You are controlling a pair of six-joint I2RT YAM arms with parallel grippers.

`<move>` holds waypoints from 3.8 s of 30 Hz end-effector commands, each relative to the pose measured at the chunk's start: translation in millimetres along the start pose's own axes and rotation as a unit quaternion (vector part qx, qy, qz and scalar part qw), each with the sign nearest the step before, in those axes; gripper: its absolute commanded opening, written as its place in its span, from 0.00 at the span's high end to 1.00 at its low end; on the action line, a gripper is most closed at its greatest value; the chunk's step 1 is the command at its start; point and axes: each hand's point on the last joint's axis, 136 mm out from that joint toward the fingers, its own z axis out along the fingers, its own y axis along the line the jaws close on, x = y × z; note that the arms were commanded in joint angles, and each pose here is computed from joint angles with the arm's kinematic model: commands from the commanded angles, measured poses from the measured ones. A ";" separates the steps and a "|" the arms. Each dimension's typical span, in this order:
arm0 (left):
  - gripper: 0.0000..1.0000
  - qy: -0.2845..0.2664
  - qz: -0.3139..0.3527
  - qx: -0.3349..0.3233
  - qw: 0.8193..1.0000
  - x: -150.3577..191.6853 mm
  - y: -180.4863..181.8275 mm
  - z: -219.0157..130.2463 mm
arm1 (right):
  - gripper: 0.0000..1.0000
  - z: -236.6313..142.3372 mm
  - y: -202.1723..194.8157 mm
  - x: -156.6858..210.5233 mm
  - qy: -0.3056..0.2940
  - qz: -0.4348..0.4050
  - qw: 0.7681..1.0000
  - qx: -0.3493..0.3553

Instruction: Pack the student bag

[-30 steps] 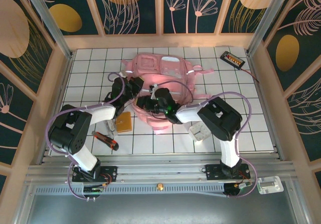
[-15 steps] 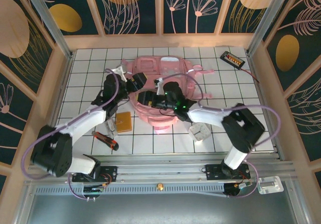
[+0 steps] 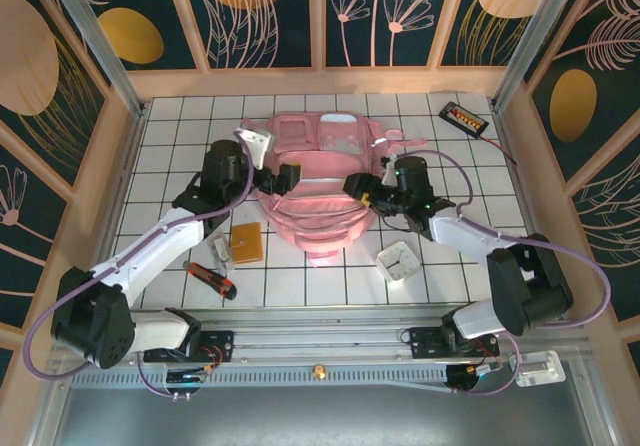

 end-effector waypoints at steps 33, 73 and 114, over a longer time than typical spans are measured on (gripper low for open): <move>0.04 0.155 0.356 0.088 0.917 71.2 -49.1 80.3 | 0.22 3.7 58.3 -51.0 -0.025 0.009 0.995 -0.095; 1.00 0.161 0.267 0.009 0.950 10.5 -31.7 135.8 | 0.09 -90.7 43.8 6.9 -0.058 -0.184 0.981 0.023; 1.00 0.153 0.173 0.001 0.973 -4.2 11.2 140.2 | 0.33 178.7 68.6 217.8 0.190 -0.217 0.952 0.101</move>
